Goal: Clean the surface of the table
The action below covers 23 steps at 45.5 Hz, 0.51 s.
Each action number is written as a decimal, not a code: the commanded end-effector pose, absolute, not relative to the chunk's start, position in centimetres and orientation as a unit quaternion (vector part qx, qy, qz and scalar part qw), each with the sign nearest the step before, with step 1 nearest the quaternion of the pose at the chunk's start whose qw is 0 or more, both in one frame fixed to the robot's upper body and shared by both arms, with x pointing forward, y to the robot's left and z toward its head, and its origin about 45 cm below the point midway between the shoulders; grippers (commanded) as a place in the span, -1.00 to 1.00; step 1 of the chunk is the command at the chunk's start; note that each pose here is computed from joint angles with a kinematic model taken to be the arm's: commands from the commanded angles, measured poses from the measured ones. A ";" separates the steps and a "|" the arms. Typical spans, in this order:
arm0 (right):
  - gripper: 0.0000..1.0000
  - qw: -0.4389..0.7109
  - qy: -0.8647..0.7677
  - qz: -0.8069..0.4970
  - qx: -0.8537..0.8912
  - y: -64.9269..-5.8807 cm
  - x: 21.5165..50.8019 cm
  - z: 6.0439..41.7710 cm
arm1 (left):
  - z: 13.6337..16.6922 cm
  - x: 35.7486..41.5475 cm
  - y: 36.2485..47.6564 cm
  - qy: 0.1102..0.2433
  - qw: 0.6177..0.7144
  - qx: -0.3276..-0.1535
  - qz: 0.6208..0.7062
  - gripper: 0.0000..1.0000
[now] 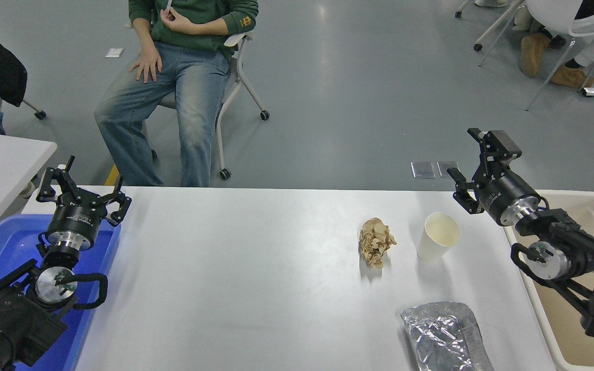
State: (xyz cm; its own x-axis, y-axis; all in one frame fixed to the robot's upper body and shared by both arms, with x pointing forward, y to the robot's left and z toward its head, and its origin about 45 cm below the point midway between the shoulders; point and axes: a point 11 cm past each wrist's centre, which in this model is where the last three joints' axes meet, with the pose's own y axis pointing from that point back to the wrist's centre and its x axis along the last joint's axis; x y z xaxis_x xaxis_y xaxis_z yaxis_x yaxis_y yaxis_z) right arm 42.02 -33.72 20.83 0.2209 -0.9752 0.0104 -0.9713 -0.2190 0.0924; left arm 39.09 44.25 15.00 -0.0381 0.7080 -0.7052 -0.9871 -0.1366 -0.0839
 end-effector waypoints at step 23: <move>1.00 0.228 -0.493 0.153 0.825 -33.8 41.4 21.7 | 15.01 39.09 44.3 0.222 0.618 -0.314 0.685 1.00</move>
